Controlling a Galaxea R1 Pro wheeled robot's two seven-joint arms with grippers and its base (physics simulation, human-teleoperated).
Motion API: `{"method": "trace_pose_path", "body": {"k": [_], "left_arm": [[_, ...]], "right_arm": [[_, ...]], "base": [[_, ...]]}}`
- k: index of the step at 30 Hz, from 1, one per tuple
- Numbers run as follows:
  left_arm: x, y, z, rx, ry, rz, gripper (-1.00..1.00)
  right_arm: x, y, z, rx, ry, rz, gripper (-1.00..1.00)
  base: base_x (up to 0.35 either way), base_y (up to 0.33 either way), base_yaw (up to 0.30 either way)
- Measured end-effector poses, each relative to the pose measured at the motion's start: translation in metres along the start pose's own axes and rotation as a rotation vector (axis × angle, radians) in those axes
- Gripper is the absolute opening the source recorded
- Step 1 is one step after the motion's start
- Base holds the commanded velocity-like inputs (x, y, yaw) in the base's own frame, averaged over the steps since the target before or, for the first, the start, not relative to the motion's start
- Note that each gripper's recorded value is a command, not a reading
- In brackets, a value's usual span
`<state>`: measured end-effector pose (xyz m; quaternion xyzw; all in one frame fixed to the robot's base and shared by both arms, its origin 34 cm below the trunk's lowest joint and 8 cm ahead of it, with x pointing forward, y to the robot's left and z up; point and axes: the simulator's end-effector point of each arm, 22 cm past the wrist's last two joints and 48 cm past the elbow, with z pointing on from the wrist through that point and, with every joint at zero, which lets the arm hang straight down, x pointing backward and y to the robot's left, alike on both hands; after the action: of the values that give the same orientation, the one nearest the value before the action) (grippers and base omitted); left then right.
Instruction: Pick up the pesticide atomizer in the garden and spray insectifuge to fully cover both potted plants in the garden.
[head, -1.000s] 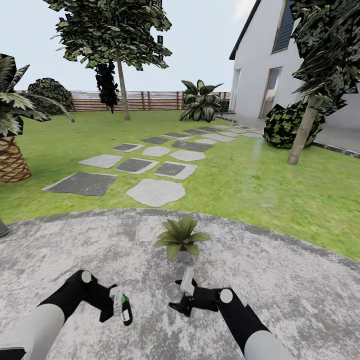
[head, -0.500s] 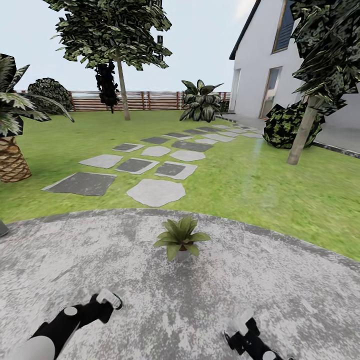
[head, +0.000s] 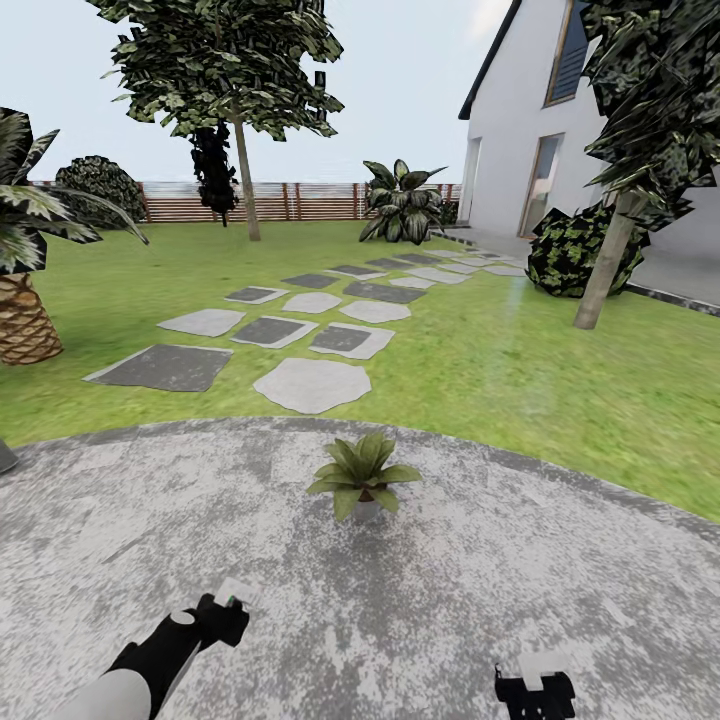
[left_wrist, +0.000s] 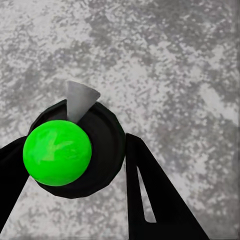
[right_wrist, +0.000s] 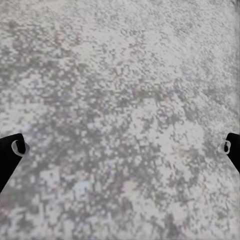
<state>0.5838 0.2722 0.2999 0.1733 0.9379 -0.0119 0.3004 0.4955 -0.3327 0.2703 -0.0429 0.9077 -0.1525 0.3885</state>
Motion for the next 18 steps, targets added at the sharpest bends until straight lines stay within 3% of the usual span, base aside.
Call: {"method": "trace_pose_path", "body": {"k": [5, 14, 18], "left_arm": [[0.006, -0.004, 0.0, 0.01, 0.024, 0.008, -1.0], [0.042, -0.017, -0.004, 0.035, 0.229, -0.064, -1.0], [0.043, -0.028, -0.004, 0.05, 0.251, -0.067, -1.0]], "right_arm": [[0.0, 0.002, -0.001, -0.002, 0.001, 0.003, 1.0], [0.004, 0.009, -0.003, -0.011, 0.007, 0.007, 1.0], [0.007, 0.002, -0.003, 0.012, 0.018, 0.038, 1.0]], "base": [[0.0, 0.0, 0.0], [0.0, 0.0, 0.0], [0.057, 0.0, 0.0]]}}
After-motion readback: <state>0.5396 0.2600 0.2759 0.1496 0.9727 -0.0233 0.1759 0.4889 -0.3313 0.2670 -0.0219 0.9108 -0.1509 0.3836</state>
